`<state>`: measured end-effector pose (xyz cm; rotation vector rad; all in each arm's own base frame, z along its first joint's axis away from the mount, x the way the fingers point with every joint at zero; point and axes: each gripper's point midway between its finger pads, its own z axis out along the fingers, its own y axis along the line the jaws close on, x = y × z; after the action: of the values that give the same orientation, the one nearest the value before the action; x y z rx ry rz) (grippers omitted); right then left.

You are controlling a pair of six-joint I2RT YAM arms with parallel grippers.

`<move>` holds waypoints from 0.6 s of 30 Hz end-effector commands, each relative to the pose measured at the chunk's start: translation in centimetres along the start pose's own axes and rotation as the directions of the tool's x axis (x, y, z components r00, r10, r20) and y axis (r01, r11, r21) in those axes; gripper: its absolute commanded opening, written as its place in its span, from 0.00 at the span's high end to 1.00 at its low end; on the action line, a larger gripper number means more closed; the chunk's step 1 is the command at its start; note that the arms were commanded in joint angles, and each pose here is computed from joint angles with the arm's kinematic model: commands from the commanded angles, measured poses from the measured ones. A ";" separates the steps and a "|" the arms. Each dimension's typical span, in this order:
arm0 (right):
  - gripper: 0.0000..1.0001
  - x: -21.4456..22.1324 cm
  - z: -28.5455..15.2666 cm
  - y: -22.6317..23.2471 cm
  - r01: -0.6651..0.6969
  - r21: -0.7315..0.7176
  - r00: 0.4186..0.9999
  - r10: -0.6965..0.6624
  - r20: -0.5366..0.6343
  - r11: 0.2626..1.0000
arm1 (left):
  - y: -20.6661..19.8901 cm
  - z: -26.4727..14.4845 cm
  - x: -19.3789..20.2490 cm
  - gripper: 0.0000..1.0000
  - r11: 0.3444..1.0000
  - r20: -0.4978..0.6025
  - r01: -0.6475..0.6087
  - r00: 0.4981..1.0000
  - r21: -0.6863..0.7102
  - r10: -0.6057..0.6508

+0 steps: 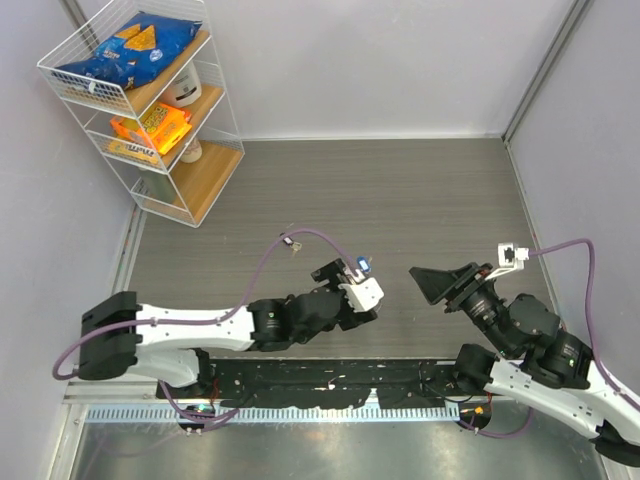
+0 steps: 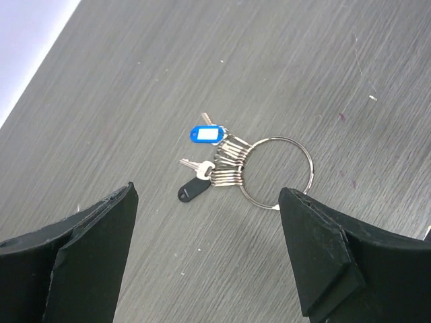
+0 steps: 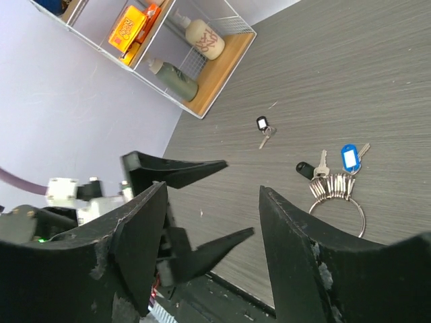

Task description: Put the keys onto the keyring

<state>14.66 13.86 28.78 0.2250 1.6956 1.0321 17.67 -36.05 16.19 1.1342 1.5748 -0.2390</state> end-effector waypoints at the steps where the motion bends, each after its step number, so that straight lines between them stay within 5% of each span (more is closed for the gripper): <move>1: 0.37 -1.1 0.7 0.4 0.039 0.034 0.999 -0.040 0.025 0.999 | 2.1 -2.1 -0.6 0.08 0.993 0.049 0.094 0.995 -0.064 -0.091; 11: 0.47 1.6 5.4 0.0 0.315 0.148 0.947 -0.298 -0.124 0.938 | 4.8 -6.7 -1.2 0.08 0.972 0.135 0.226 0.967 -0.070 -0.215; 18: 0.53 6.2 10.6 -0.8 0.426 0.112 0.866 -0.370 -0.336 0.898 | 6.6 -9.9 -0.5 0.08 0.946 0.224 0.321 0.927 -0.054 -0.301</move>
<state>19.96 20.10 23.05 -0.0860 2.0041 0.5712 16.32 -27.80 22.46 0.8325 1.5485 -0.4226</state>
